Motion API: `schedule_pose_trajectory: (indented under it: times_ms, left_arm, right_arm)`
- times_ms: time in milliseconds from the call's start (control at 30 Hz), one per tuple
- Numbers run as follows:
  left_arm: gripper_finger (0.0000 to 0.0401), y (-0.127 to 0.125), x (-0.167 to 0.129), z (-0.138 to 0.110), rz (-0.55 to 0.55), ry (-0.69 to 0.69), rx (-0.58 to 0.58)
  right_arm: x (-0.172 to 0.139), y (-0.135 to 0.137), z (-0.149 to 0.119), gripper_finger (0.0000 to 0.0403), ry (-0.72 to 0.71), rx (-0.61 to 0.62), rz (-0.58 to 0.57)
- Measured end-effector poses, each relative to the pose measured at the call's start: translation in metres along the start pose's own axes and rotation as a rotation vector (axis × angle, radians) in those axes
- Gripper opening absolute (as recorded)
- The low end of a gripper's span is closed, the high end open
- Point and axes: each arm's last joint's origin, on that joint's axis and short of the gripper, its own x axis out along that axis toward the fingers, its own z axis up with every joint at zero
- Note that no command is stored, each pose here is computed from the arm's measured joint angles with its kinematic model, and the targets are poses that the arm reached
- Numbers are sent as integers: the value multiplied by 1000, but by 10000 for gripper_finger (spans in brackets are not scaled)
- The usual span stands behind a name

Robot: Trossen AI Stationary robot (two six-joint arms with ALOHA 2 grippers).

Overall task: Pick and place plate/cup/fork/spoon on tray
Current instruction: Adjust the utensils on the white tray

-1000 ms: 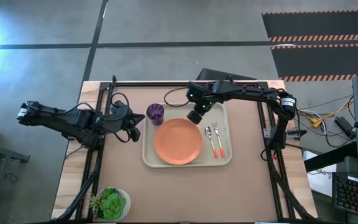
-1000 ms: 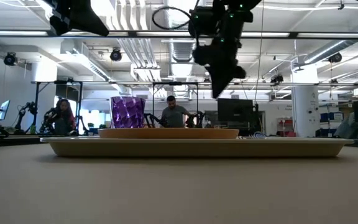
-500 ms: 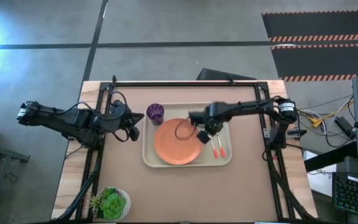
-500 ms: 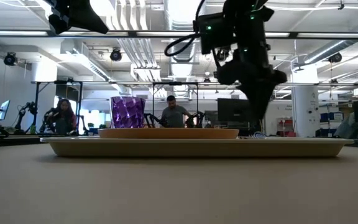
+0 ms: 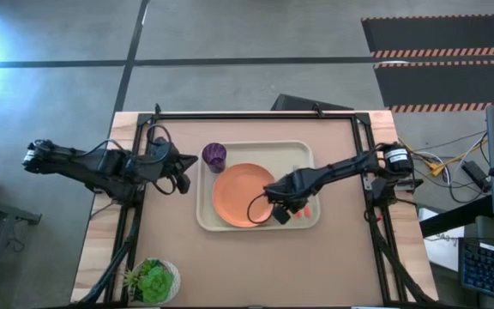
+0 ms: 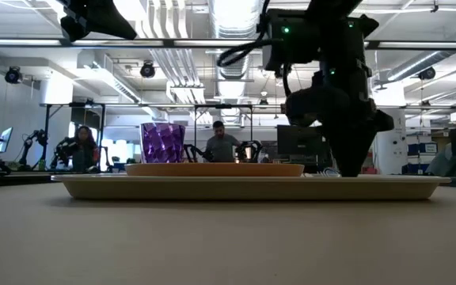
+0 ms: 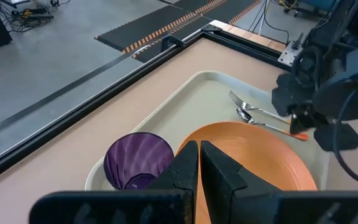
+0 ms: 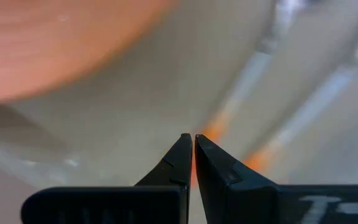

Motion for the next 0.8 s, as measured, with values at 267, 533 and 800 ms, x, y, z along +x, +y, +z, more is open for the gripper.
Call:
schedule_pose_trajectory:
  times_ms: [267, 533, 800]
  left_arm:
    - [0, 0, -1, 0, -1, -2, -2]
    - [0, 0, -1, 0, -1, -1, -2]
    - [0, 0, 0, 0, 0, -1, -2]
  right_arm:
    - [2, -7, -3, 11, -22, 12, -58]
    - [4, -12, -6, 11, -28, 13, -75]
    - [18, -18, -15, 11, -8, 45, -100]
